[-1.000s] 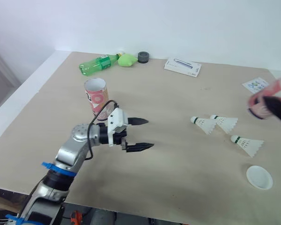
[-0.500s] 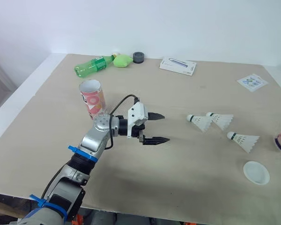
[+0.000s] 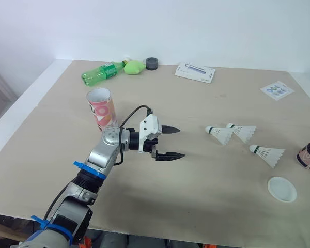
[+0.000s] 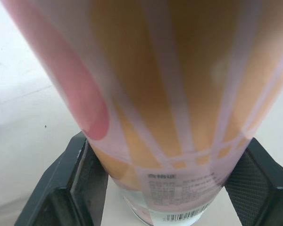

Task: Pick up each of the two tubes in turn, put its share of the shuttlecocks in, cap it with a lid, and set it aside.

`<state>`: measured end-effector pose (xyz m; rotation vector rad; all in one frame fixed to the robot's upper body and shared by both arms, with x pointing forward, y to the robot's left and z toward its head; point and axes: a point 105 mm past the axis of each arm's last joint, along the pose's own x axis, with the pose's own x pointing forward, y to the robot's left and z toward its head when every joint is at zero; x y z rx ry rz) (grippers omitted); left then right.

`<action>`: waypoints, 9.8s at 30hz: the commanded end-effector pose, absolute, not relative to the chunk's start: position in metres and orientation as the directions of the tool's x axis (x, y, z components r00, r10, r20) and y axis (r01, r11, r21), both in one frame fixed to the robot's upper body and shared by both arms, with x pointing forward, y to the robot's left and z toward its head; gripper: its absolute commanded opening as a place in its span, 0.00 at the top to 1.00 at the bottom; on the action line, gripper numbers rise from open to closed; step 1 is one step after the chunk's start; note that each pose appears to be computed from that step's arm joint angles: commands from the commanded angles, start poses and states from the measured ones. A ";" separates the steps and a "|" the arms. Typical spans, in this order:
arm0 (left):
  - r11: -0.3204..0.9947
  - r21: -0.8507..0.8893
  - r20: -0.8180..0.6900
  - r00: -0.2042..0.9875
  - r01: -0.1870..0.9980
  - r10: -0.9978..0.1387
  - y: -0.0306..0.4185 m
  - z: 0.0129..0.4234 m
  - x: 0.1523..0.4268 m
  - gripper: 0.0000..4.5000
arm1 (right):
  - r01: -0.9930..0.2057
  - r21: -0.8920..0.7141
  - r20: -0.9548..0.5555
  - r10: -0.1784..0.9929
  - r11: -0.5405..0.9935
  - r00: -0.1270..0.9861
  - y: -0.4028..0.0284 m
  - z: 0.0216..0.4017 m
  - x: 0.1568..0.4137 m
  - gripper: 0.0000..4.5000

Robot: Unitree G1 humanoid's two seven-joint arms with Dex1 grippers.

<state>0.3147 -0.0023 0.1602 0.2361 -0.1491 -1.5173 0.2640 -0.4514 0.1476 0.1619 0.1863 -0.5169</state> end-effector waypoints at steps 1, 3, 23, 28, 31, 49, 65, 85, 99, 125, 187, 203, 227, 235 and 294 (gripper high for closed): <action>0.048 0.288 -0.021 0.057 0.956 -0.998 -0.001 0.170 0.313 0.00 | 0.503 0.112 -0.206 -0.475 0.857 0.856 -0.452 0.144 0.267 0.25; 0.052 0.290 -0.021 0.060 0.956 -0.998 0.000 0.171 0.313 0.00 | 0.498 0.122 -0.207 -0.469 0.858 0.859 -0.451 0.142 0.268 0.25; 0.082 0.306 -0.011 0.090 0.948 -0.996 0.003 0.176 0.322 0.00 | 0.426 0.154 -0.180 -0.398 0.892 0.900 -0.443 0.151 0.274 0.01; 0.084 0.304 -0.006 0.091 0.949 -0.996 0.004 0.176 0.323 0.00 | 0.405 0.142 -0.180 -0.379 0.903 0.908 -0.440 0.156 0.273 0.01; 0.084 0.304 -0.005 0.090 0.949 -0.996 0.004 0.176 0.323 0.00 | 0.404 0.126 -0.173 -0.381 0.906 0.908 -0.441 0.159 0.270 0.01; 0.074 0.306 -0.007 0.080 0.949 -0.997 0.006 0.182 0.326 0.00 | 0.284 0.098 -0.170 -0.265 0.954 0.949 -0.419 0.171 0.228 0.01; 0.272 0.108 -0.086 0.282 0.956 -0.955 0.089 0.143 0.278 0.00 | -0.613 -0.103 -0.063 0.610 0.783 0.790 -0.203 0.214 0.215 0.01; 0.937 -0.023 0.022 0.937 0.349 -0.348 0.210 0.113 0.285 0.00 | -0.781 -0.061 -0.066 0.778 0.621 0.624 -0.135 0.164 0.272 0.01; 0.918 0.034 0.024 0.918 0.395 -0.396 0.202 0.128 0.336 0.00 | -0.746 -0.061 -0.053 0.744 0.663 0.666 -0.138 0.162 0.268 0.01; 0.886 0.091 0.095 0.882 0.455 -0.462 0.172 0.170 0.407 0.00 | -0.713 -0.082 -0.019 0.714 0.696 0.700 -0.142 0.175 0.265 0.01; -0.220 0.298 -0.458 -0.062 0.929 -0.887 0.038 0.156 0.315 0.26 | -0.401 -0.117 -0.260 0.362 0.908 0.895 -0.260 0.150 0.246 0.00; -0.205 0.267 -0.472 -0.057 0.942 -0.879 0.039 0.167 0.323 0.26 | -0.412 -0.061 -0.216 0.391 0.909 0.895 -0.256 0.130 0.321 0.00; -0.211 0.240 -0.478 -0.073 0.948 -0.875 0.035 0.169 0.323 0.26 | -0.661 -0.086 -0.044 0.660 0.746 0.750 -0.208 0.179 0.300 1.00; -0.223 0.226 -0.487 -0.088 0.948 -0.869 0.035 0.170 0.325 0.26 | -0.817 -0.425 -0.117 0.871 0.390 0.477 -0.155 0.265 0.239 1.00; -0.366 0.098 -0.514 -0.268 0.925 -0.815 -0.003 0.157 0.311 0.26 | -0.342 -0.175 -0.503 0.215 0.923 0.837 -0.374 0.158 0.192 0.51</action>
